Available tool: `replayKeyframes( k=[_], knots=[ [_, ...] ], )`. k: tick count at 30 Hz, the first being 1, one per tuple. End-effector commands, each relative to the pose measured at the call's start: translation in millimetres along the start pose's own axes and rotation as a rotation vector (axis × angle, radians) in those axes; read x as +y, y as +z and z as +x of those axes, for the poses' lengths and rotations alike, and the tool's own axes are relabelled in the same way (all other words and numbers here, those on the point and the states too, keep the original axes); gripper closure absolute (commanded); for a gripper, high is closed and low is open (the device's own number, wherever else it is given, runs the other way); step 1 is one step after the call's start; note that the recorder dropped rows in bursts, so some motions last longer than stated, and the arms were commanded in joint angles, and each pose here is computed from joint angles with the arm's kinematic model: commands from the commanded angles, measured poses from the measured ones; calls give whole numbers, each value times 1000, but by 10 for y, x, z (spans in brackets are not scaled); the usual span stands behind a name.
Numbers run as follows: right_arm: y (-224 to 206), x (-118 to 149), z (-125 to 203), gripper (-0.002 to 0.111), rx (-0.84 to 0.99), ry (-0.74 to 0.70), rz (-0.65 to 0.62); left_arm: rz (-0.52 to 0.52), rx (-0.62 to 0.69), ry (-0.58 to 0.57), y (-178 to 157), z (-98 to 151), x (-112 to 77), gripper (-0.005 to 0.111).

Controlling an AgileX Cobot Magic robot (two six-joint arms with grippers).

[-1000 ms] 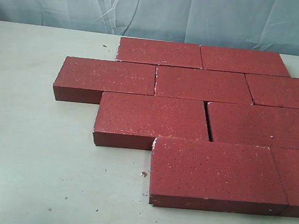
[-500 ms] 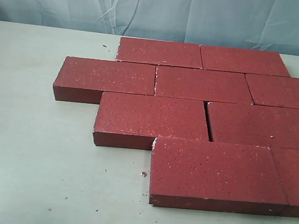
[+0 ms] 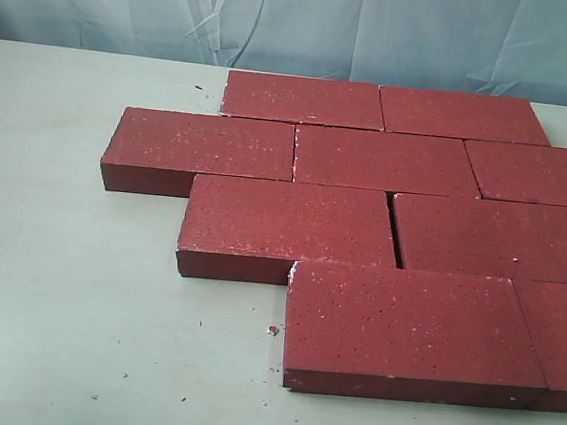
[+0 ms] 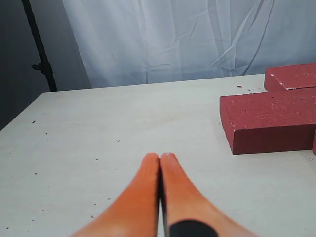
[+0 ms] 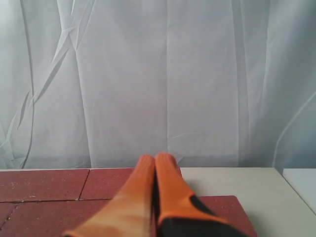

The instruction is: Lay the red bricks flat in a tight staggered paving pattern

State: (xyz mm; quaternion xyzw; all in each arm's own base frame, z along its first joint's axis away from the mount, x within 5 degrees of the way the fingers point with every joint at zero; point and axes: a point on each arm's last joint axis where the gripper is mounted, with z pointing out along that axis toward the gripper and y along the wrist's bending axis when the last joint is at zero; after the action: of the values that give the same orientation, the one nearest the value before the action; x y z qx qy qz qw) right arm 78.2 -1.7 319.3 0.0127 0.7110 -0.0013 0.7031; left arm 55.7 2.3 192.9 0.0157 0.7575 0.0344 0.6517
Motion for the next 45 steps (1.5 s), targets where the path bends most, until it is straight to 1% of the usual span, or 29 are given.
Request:
replayKeyframes(
  k=[1,6,13,17,21,23,28,34,39,45],
  knots=[
    [34,2,170,109,-59,-20,-4,-2,0,-2,-1,12,1,107],
    [16,7,382,109,-104,-20,-14,-2,0,0,-1,12,1,107],
    [-51,0,689,109,-68,-18,-13,-2,0,0,-1,12,1,107],
    [-110,-4,925,109,-60,-18,-13,-2,-2,0,-1,10,1,107],
    [-145,-7,1060,109,-64,-13,-13,-2,-2,0,-1,10,1,107],
    [-171,-7,1057,109,-89,-6,-13,-2,-2,0,-1,10,1,107],
    [-204,-15,1128,109,-27,-3,-5,-2,-2,0,-1,10,1,107],
    [-224,-37,1341,109,209,-16,17,-2,-2,0,-1,10,1,107],
    [-224,-39,1343,109,211,-32,18,-2,-2,0,-1,10,1,107],
    [-224,-25,1344,109,212,18,7,-2,-4,0,-1,8,1,107]
  ],
)
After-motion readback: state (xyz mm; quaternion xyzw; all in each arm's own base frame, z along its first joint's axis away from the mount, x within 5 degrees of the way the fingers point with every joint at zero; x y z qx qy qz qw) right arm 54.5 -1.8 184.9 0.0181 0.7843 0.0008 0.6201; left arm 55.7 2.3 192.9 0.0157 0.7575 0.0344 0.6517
